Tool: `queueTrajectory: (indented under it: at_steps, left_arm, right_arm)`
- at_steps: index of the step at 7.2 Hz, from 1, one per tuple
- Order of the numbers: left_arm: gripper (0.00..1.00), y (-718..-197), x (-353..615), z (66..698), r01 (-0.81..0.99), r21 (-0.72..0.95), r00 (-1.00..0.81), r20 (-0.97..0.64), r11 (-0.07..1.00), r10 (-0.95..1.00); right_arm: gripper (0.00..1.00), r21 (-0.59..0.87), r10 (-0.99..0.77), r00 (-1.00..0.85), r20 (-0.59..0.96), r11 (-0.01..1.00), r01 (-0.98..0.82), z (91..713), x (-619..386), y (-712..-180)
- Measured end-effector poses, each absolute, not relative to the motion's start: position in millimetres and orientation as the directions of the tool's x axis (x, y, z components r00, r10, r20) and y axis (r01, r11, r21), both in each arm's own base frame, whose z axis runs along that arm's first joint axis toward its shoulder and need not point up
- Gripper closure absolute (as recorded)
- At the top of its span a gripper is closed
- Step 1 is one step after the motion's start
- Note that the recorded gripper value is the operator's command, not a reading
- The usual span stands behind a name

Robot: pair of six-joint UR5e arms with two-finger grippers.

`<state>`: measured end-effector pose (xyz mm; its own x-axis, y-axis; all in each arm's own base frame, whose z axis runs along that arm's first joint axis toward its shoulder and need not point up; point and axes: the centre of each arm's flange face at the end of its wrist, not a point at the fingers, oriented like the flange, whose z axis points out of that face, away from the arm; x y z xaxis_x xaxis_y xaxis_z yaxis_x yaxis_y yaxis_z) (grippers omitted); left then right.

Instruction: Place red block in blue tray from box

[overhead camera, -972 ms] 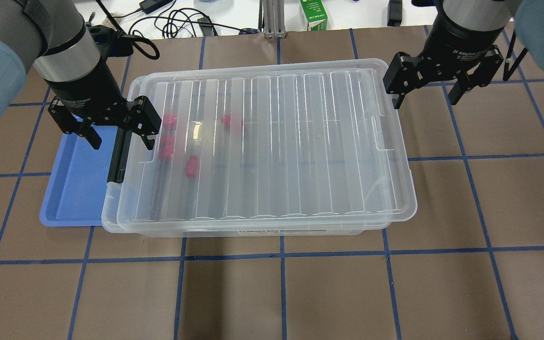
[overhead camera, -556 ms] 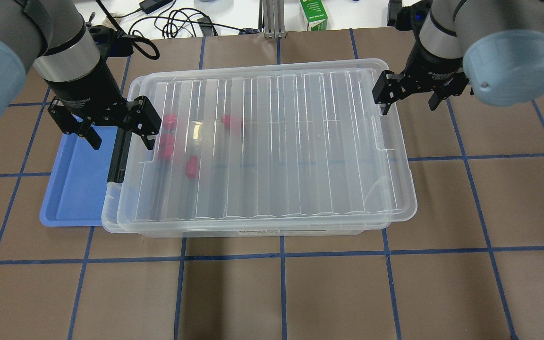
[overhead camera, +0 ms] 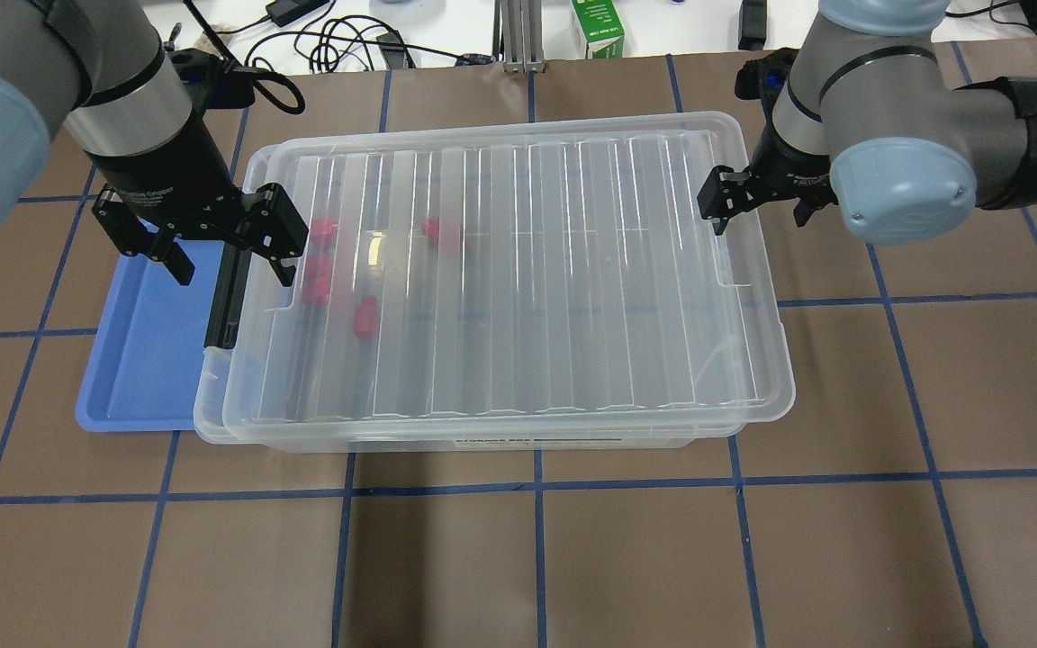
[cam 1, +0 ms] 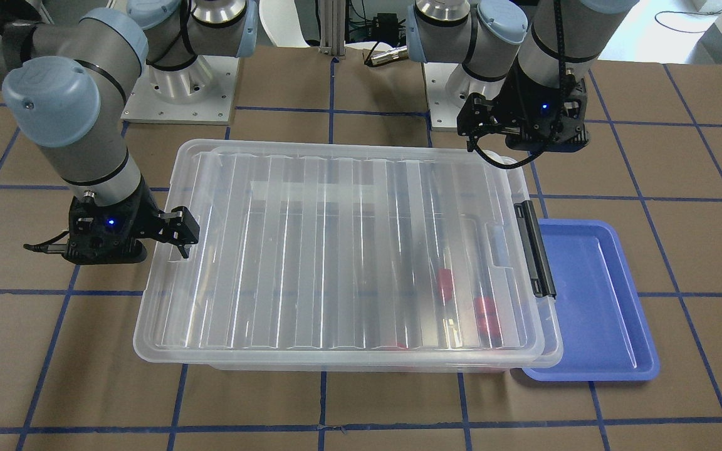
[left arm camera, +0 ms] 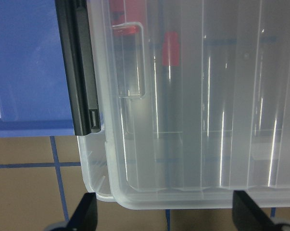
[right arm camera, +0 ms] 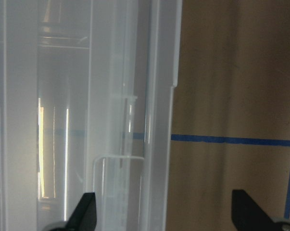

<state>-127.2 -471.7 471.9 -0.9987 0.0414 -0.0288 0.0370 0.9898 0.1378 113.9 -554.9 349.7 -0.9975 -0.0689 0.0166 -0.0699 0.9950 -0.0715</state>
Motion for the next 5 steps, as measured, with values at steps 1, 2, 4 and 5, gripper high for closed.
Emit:
queueTrajectory:
  at_steps: [1, 2, 4, 5]
  left_arm:
    - [0.00, -471, -127, 472, 0.037, 0.139, -0.999, -0.029, 0.990, 0.042]
    - [0.00, -471, -127, 471, 0.038, 0.141, -0.999, -0.029, 0.989, 0.042]
    - [0.00, -471, -127, 471, 0.041, 0.144, -0.999, -0.029, 0.989, 0.045]
    - [0.00, -471, -127, 471, 0.044, 0.143, -0.998, -0.028, 0.989, 0.048]
  right_arm:
    - [0.00, -0.072, -0.070, -0.997, 0.018, 0.995, -0.071, 348, 108, -557]
    - [0.00, -0.070, -0.060, -0.998, 0.018, 0.996, -0.061, 347, 98, -559]
    - [0.00, -0.064, -0.057, -0.998, 0.022, 0.996, -0.058, 346, 80, -561]
    - [0.00, -0.063, -0.075, -0.997, 0.026, 0.995, -0.077, 346, 72, -562]
